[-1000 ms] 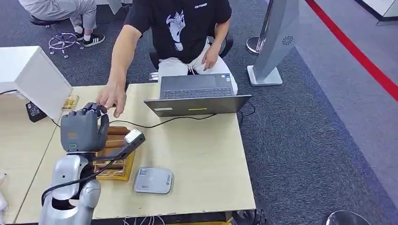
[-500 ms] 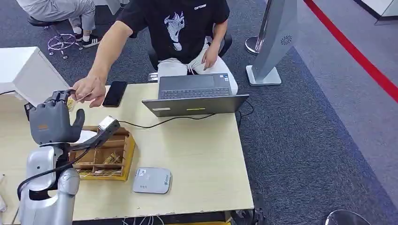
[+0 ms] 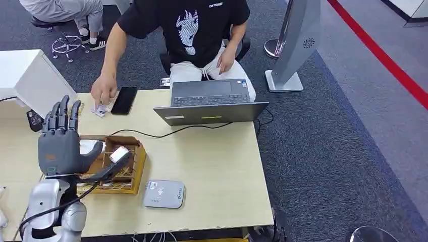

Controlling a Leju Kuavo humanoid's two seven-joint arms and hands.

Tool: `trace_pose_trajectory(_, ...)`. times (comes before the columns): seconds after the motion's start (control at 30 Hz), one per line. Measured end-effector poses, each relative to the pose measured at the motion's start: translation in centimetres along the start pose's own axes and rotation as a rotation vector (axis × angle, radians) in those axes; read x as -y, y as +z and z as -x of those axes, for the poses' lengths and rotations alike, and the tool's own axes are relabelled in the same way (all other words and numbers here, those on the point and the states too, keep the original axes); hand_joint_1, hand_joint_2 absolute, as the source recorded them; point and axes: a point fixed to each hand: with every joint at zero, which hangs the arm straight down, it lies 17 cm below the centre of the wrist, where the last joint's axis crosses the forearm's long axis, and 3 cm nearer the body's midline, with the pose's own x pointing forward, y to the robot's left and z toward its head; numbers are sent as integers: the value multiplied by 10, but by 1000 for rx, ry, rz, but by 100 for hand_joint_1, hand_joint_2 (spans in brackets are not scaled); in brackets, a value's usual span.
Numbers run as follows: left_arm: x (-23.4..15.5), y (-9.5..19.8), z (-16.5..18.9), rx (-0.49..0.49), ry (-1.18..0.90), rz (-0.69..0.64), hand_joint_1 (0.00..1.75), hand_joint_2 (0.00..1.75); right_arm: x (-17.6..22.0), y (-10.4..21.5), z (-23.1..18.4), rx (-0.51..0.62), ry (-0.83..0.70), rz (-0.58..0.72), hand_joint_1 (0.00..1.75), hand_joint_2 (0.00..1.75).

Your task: Pass the card to the sensor for recognition and then transmit it.

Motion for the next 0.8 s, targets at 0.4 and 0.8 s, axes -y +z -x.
trace_pose_trajectory(0.4, 59, 98, -61, 171, -52, 133, 0, 175, 37, 12, 12, 14, -91, 68, 0, 175)
trace_pose_trajectory(0.8, 119, 150, -51, 174, -139, 333, 0, 175, 44, 12, 14, 6, -72, 84, 0, 175)
